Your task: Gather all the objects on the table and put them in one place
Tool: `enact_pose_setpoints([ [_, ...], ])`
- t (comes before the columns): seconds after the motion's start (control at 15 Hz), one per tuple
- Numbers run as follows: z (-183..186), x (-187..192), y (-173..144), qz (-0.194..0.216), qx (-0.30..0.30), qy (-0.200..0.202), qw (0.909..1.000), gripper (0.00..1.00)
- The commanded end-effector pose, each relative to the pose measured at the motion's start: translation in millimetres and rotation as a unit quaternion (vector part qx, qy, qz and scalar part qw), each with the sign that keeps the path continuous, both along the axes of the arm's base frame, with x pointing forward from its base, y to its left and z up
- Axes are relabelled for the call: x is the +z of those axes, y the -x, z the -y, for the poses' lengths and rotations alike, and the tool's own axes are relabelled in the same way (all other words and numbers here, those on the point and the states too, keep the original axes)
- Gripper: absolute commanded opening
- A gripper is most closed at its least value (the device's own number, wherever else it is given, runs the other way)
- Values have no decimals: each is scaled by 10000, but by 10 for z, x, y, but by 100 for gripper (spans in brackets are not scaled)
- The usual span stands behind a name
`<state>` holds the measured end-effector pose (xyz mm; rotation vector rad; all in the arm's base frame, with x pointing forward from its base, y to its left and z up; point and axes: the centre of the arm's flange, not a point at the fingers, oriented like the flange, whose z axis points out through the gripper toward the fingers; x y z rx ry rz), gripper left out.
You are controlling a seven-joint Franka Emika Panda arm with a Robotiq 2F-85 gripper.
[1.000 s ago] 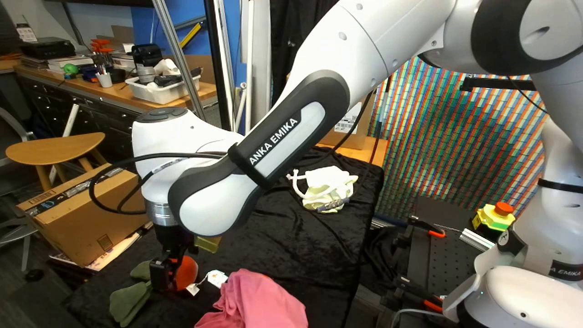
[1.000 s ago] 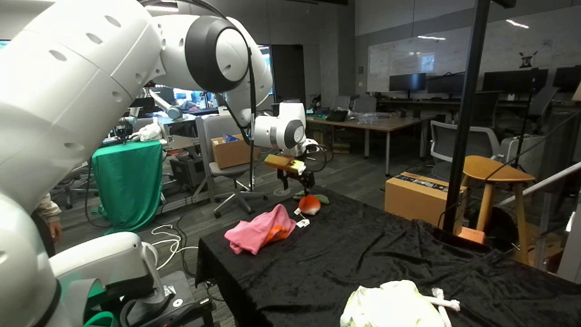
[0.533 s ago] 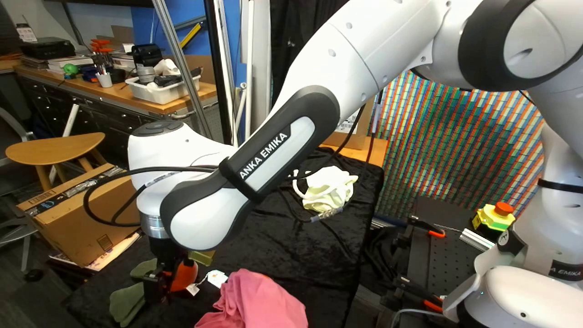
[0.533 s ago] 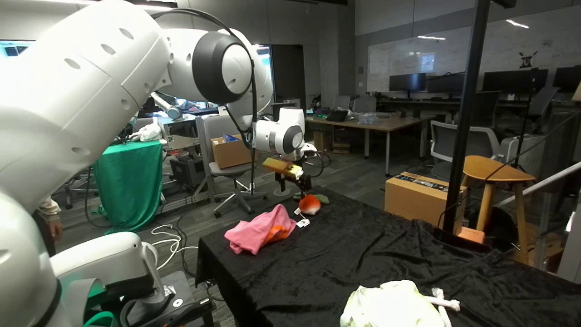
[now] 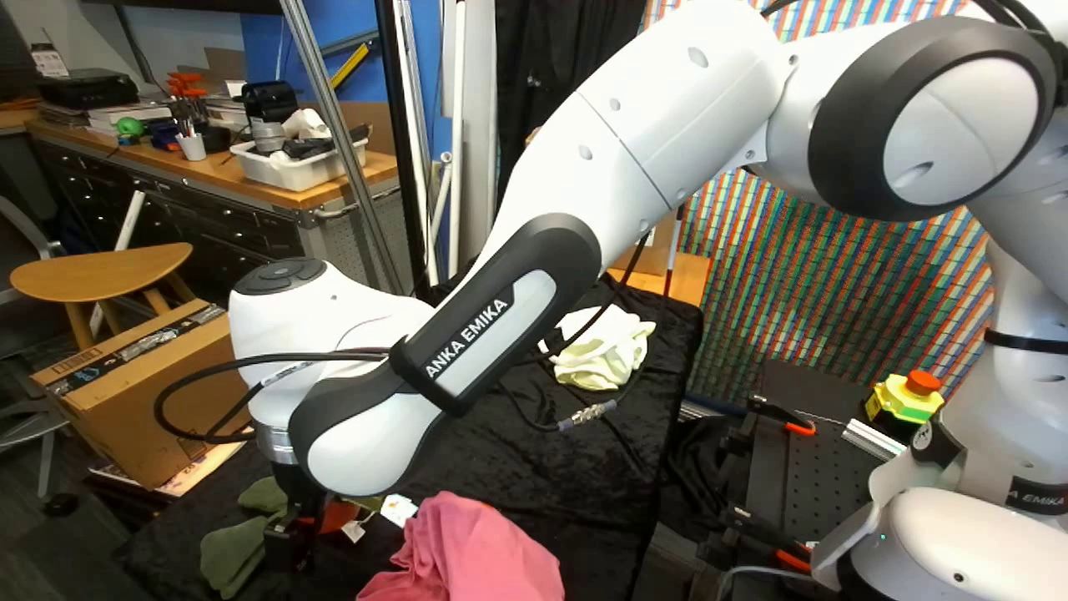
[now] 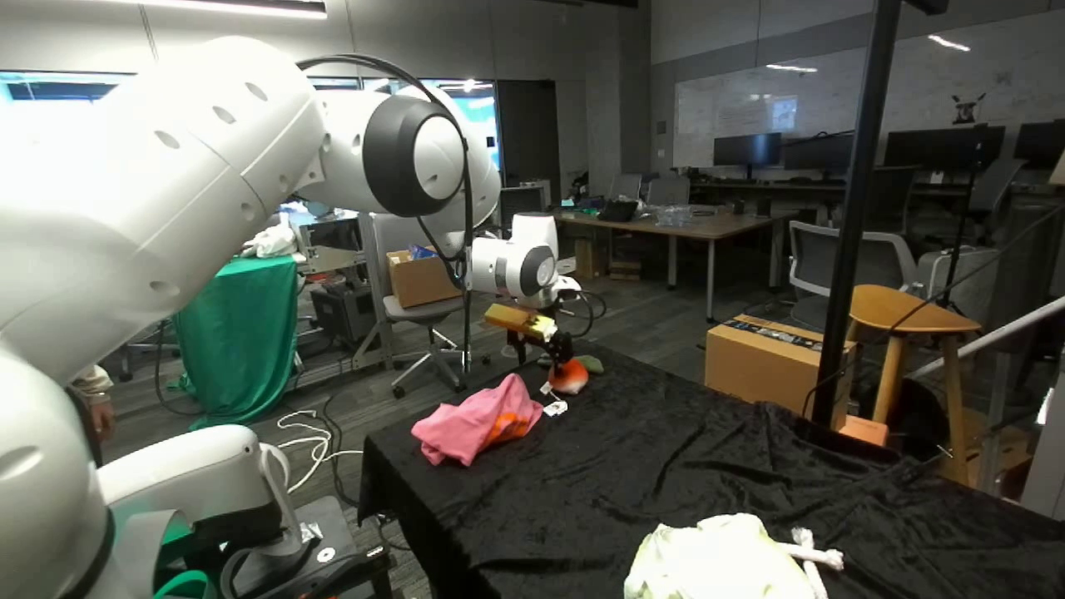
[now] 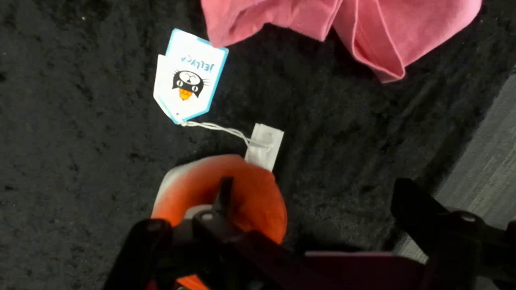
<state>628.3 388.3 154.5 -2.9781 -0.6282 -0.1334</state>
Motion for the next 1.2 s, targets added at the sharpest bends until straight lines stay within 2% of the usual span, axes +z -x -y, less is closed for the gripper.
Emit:
enact_pose_setpoints([
  [0.0,-70,38,-135,222,-150,77,9996,100],
  [0.6,-12,77,-287,644,-508,479,9955,100],
  [1.13,61,-93,-404,736,-1014,754,9893,100],
])
